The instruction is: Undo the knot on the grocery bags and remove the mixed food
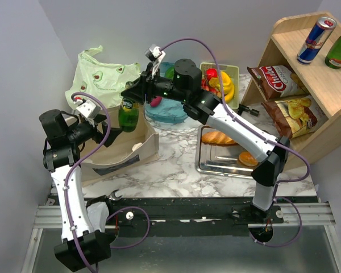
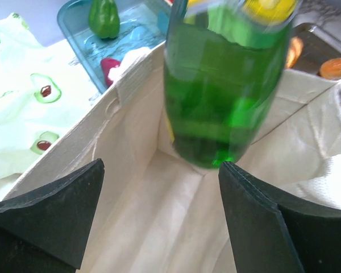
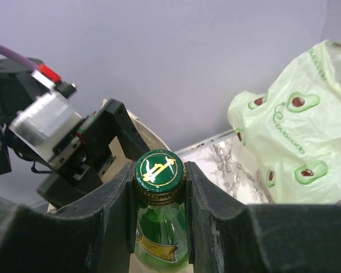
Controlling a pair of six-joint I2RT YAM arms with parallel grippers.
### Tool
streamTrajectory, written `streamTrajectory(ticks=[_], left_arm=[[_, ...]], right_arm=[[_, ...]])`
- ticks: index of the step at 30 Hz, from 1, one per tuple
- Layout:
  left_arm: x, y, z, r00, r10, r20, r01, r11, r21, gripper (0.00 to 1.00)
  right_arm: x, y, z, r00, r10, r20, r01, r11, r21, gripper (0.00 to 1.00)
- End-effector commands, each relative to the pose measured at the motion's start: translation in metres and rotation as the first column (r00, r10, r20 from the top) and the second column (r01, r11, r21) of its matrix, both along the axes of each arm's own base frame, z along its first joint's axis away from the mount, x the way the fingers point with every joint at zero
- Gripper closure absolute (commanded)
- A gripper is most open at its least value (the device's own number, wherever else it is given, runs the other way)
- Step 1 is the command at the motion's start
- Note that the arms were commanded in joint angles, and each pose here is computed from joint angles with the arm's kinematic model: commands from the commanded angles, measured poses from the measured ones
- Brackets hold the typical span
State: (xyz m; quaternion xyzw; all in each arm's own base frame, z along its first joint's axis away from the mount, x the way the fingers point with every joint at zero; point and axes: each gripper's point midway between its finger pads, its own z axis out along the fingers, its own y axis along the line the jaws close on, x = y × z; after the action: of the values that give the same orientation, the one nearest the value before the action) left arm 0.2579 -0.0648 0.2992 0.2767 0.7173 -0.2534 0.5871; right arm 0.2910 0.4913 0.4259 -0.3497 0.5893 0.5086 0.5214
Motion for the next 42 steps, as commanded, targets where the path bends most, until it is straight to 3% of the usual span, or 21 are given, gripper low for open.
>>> streamTrajectory(ticks=[1,8,14,18,27,32,39,42], left_arm=[[0.013,0.021,-0.020,0.996,0.087,0.002,-0.087,0.991,0.099,0.20],[0.034,0.050,-0.042,0.976,0.212,-0.045,-0.200,0.962,0.187,0.26],[0.043,0.052,-0.047,0.976,0.212,-0.048,-0.198,0.959,0.202,0.28],[0.047,0.042,-0.048,0.984,0.170,-0.057,-0.154,0.964,0.216,0.28],[0.060,0.030,-0.054,0.989,0.129,-0.070,-0.108,0.962,0.252,0.28],[0.062,0.021,-0.061,0.991,0.103,-0.083,-0.079,0.964,0.253,0.28],[0.068,0.014,-0.063,0.992,0.094,-0.088,-0.070,0.967,0.246,0.28],[0.069,0.013,-0.065,0.991,0.090,-0.098,-0.064,0.968,0.243,0.28]], right_arm=[[-0.018,-0.057,0.143,0.972,-0.125,0.202,0.066,0.959,0.277,0.99],[-0.017,-0.130,0.196,0.859,-0.373,0.352,0.282,0.917,0.283,0.99],[-0.012,-0.210,0.201,0.728,-0.535,0.429,0.477,0.844,0.243,0.99],[0.000,-0.272,0.207,0.639,-0.636,0.432,0.595,0.765,0.246,0.99],[-0.019,-0.378,0.227,0.489,-0.772,0.406,0.721,0.620,0.311,0.99],[-0.034,-0.430,0.242,0.337,-0.857,0.389,0.804,0.477,0.355,0.99],[-0.049,-0.505,0.263,0.044,-0.951,0.307,0.885,0.180,0.430,0.99],[-0.057,-0.523,0.265,-0.027,-0.970,0.242,0.887,0.088,0.454,0.99]])
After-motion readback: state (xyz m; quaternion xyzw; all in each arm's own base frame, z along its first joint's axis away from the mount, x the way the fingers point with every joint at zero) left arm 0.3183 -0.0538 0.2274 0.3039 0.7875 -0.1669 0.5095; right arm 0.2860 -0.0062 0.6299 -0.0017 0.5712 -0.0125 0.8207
